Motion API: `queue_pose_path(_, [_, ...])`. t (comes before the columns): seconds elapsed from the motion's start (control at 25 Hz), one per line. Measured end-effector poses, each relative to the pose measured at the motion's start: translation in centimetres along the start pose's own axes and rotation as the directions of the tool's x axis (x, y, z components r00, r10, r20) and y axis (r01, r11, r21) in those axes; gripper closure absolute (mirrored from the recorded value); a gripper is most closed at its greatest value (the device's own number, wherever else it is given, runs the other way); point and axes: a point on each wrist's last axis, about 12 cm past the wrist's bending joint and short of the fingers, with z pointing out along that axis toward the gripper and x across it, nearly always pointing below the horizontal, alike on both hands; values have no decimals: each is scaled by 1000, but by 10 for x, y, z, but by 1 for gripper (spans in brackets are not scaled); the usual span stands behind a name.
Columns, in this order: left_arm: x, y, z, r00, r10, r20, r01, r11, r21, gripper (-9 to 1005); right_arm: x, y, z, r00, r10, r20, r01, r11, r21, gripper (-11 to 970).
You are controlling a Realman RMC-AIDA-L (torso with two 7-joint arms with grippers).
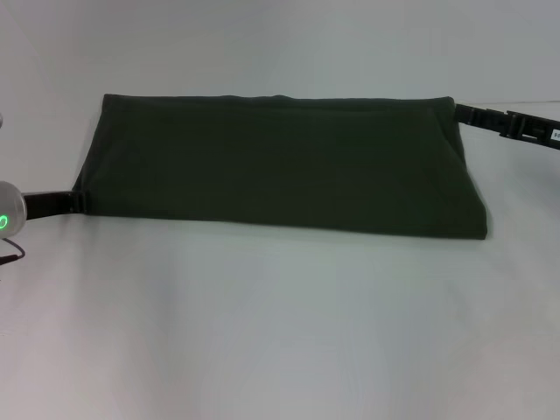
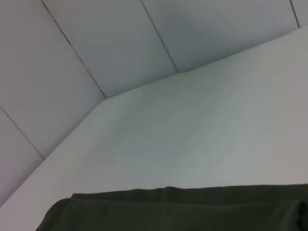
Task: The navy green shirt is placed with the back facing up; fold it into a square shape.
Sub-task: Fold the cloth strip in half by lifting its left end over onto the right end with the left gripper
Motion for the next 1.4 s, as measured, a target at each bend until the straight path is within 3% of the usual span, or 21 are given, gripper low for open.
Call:
queue_pose_path(0.36, [-1,-1,0,1000,3,-1,-3,1000,6,993,-15,-4,-3,972,93,-215,-84,995,55,229])
queue_pose_path(0.64, [-1,-2,-1,1000,3,-4,-3,1000,15,993,-25,-5,-2,923,116,-366,-67,987,144,237])
queue_pose_path(0.96, [-1,-3,0,1000,5,-6,-5,1000,20,993,-13,-1,10,877,99,-470,-3,980,201,245])
queue_pose_path(1.4, [-2,-3,0,1000,8,-4,-8,1000,19,993,1,1,17,862,110,-495,-5,978,208,257])
